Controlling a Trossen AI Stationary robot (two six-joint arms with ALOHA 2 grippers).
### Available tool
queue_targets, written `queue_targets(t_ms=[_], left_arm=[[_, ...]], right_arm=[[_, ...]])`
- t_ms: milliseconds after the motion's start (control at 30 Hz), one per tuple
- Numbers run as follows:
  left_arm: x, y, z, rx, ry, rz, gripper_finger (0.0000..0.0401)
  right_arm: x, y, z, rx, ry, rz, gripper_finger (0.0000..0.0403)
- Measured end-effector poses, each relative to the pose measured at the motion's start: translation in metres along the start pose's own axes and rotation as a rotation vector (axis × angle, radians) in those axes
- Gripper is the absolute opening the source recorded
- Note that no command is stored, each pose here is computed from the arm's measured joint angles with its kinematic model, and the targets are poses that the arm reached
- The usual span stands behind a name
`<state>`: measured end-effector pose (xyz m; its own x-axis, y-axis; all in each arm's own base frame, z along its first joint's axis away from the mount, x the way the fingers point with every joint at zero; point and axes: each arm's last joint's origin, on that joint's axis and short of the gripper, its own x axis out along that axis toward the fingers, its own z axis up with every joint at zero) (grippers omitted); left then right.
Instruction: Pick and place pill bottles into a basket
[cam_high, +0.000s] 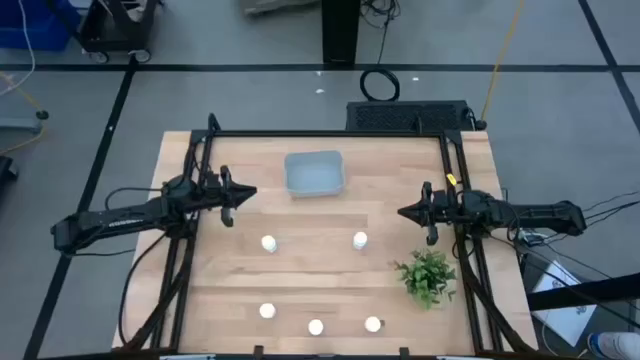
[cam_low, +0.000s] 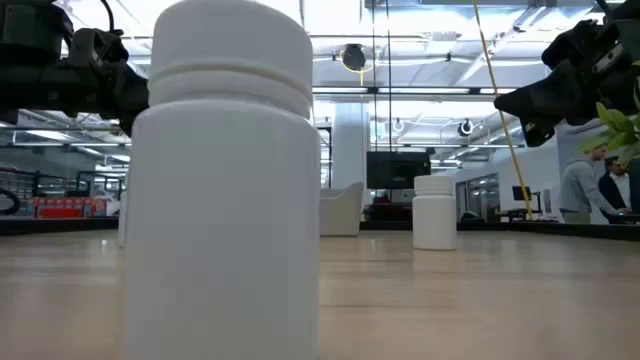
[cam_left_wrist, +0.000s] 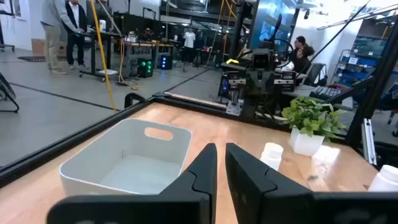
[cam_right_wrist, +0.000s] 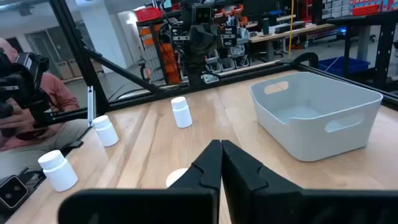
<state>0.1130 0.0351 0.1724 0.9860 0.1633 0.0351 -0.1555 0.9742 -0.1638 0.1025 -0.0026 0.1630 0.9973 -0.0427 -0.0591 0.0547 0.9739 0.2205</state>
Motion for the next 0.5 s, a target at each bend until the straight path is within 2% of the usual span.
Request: queue_targets(t_ms=[500], left_arm=[[0.0,0.0,0.0001,-0.021,-0.001,0.0,0.0042]], right_arm=[[0.0,0.0,0.0002,0.003,-0.002,0.0,0.0004]])
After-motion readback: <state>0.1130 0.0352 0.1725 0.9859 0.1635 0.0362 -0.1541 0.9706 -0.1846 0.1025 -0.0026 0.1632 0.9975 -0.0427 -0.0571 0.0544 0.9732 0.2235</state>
